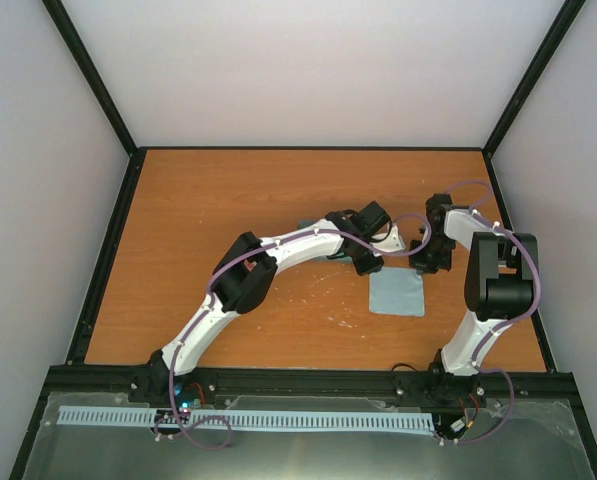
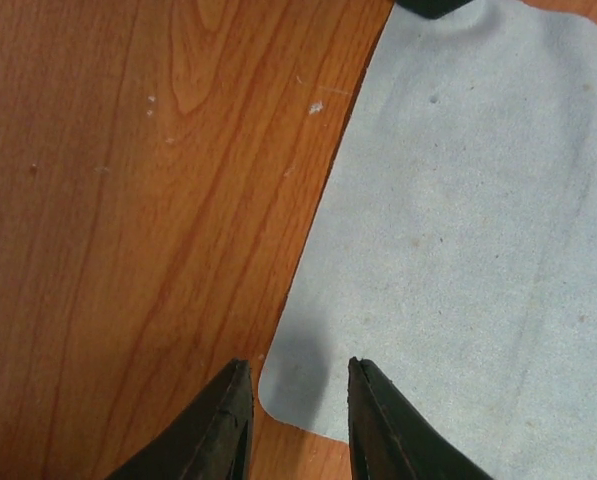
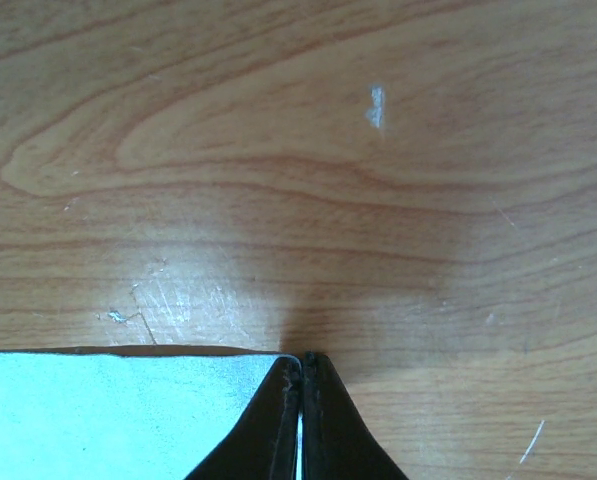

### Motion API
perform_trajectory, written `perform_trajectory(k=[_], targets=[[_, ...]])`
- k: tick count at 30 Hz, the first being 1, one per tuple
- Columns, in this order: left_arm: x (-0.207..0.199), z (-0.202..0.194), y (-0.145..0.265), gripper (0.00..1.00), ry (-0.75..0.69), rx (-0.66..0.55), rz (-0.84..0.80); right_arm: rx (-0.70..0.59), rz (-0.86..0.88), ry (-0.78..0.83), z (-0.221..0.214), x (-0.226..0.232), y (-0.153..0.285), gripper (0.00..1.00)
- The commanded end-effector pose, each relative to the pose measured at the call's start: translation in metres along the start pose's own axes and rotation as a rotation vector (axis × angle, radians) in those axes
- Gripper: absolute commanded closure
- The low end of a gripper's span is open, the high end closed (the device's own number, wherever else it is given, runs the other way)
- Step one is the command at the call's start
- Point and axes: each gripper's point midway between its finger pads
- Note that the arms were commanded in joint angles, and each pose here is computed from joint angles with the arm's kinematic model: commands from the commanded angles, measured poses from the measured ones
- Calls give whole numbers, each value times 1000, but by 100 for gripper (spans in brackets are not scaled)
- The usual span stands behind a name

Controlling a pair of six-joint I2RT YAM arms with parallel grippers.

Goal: Organize the sunglasses
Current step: Fold the glasses cleaning cloth at the center of the board.

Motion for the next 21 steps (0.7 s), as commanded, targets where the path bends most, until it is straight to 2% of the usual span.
perform_trajectory(k=[1, 15, 21], targets=[[0, -5, -7, 71, 23, 8, -10, 31, -29, -17, -11, -10, -3, 97], [-4, -25, -20, 76, 35, 47, -16, 35, -15, -18, -11, -9, -3, 97], [-8, -24, -21, 89, 39, 39, -39, 26, -5, -16, -9, -8, -1, 97]])
Point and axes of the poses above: each gripper's point midway between its finger pads, its own y axis back along the fingers, its own x axis along the line the jaws close on, z = x × y, and after that the axes turned 7 degrees about -y, right-handed
